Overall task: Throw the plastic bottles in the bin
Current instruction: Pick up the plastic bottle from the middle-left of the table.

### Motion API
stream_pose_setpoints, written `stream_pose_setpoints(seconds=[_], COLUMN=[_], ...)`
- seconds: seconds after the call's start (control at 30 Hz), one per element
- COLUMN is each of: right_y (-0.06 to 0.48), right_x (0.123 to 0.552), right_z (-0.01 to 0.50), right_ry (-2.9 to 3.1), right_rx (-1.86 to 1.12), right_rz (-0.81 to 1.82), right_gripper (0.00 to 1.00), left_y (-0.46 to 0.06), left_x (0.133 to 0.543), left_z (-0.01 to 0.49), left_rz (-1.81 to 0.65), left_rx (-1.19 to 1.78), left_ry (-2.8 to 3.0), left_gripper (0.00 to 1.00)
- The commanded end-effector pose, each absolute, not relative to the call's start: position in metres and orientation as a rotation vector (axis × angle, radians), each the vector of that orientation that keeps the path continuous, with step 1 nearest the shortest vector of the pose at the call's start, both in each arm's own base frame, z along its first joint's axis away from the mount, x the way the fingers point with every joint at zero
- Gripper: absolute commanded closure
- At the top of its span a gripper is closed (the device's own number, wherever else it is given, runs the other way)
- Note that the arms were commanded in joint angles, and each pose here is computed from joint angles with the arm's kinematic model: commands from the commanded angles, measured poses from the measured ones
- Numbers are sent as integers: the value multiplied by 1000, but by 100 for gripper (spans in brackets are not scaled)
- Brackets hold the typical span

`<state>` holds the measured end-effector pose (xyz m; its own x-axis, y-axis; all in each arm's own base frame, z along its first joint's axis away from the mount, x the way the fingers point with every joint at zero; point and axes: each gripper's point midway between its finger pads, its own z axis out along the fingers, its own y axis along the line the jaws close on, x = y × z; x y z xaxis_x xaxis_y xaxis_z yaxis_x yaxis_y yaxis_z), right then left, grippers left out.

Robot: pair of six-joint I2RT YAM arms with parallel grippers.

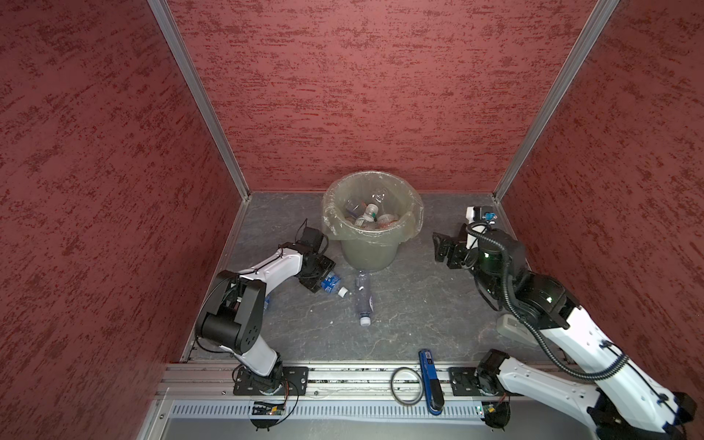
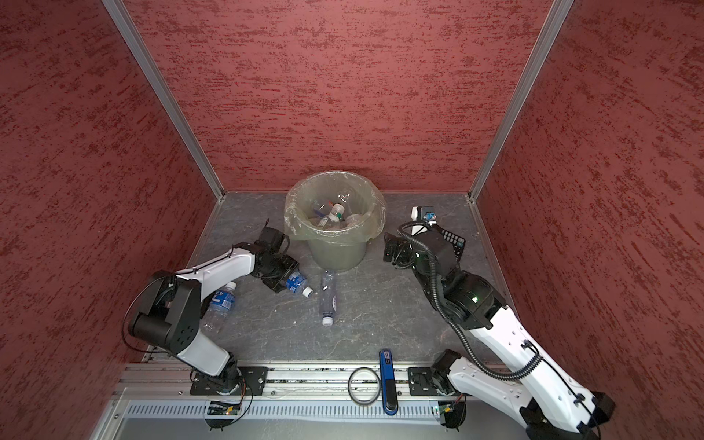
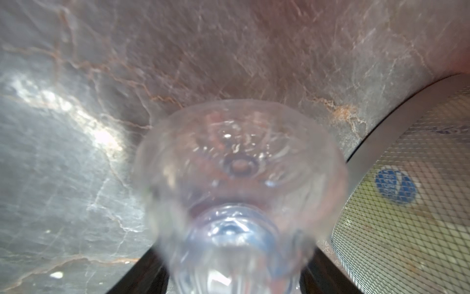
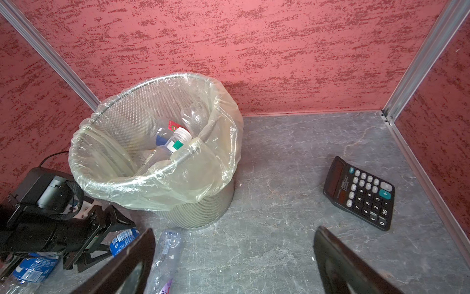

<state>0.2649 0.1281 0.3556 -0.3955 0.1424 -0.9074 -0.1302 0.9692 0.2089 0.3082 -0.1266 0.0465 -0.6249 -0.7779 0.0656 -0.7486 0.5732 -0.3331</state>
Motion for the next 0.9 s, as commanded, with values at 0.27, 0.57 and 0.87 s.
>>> stream_pose_setpoints(seconds=[0.27, 0.57, 0.87], right_y=[128, 129, 129], right_x=[266, 267, 265], right_z=[365, 366, 361], right_ry=[1932, 1935, 1949], right_rx=[49, 59, 60], right_rz=[324, 334, 335], right_gripper=[3, 4, 8], left_y=[-112, -141, -132], left_x=[304, 306, 293], left_z=[48, 38, 52], left_rz=[-500, -568, -491], left_rx=[-903, -809, -935], left_ry=[2821, 2885, 2750], left_gripper=[21, 15, 28])
